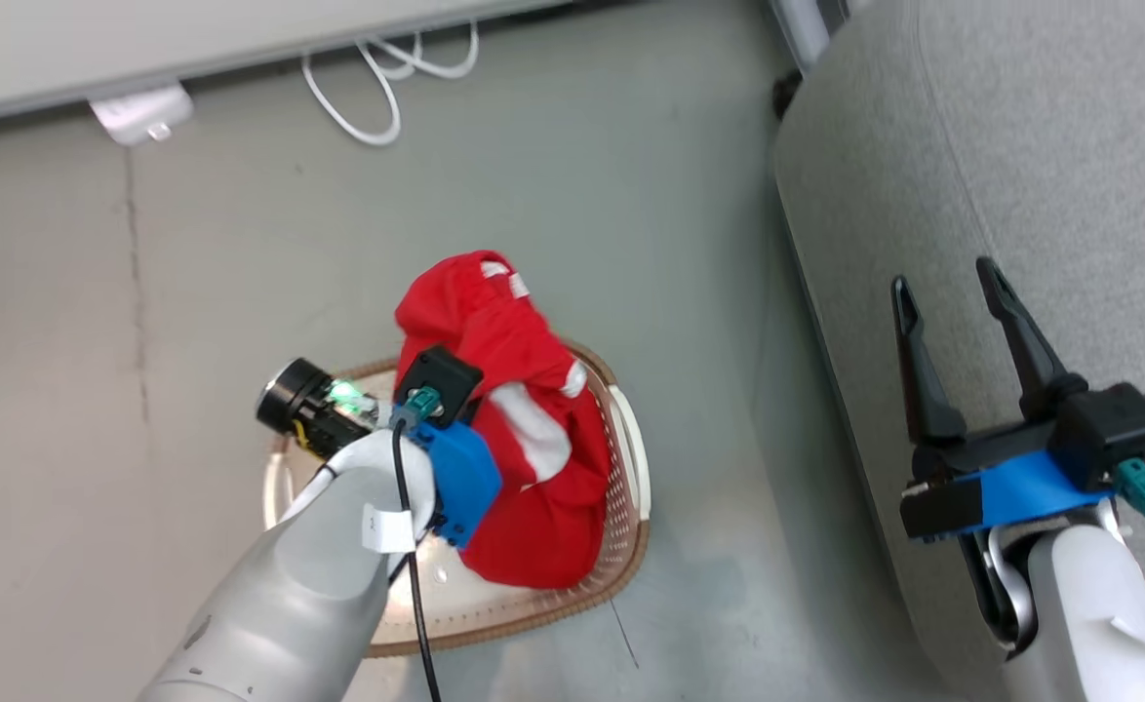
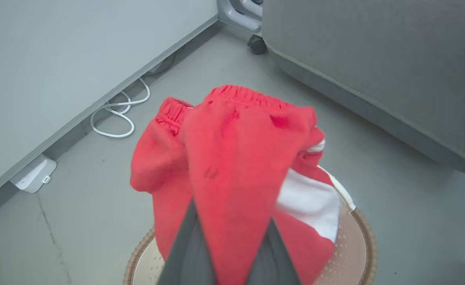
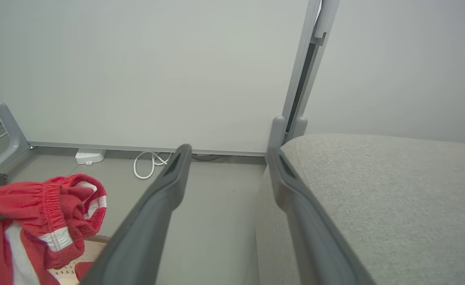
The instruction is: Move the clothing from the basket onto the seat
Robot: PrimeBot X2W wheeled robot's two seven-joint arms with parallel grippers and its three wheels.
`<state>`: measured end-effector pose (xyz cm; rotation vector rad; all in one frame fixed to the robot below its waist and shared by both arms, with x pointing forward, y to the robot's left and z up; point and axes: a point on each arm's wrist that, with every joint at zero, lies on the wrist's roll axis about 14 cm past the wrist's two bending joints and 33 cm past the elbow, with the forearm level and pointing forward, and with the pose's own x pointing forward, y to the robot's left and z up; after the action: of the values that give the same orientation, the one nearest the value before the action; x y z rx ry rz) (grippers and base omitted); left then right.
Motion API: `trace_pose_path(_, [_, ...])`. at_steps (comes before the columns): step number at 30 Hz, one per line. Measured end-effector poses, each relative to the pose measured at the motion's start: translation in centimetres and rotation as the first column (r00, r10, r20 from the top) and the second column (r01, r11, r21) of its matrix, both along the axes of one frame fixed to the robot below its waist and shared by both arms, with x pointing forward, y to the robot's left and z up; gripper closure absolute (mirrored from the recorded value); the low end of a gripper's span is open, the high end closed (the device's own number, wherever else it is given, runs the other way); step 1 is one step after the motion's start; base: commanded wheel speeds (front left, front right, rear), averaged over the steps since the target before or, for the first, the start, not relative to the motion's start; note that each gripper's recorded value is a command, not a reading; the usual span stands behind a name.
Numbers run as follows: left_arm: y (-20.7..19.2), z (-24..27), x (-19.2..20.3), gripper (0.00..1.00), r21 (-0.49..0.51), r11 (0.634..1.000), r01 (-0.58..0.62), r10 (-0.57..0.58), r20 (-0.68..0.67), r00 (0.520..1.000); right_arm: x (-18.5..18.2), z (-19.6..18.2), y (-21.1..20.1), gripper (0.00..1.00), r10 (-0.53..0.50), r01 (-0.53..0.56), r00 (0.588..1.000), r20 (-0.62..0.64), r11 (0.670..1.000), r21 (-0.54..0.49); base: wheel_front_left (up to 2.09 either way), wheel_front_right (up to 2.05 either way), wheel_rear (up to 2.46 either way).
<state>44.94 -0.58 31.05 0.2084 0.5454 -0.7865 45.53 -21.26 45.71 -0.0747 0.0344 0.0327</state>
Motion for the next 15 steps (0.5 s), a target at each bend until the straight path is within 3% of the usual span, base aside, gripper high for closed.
trace_pose_path(3, [-0.8, 3.8, 0.8, 1.0, -0.089, 0.995, -0.038, 0.045, 0.069, 0.997, -0.8, 1.0, 0.3, 0.0, 0.008, -0.008, 1.0, 0.019, 1.0, 0.003, 0.0, 0.0, 0.0])
trace_pose_path(15, [-1.1, 15.6, 0.5, 1.0, -0.261, 0.964, -0.05, 0.135, 0.317, 0.939, -4.1, 4.0, 1.9, 0.0, 0.043, -0.045, 0.996, 0.08, 0.999, 0.019, 0.0, 0.0, 0.0])
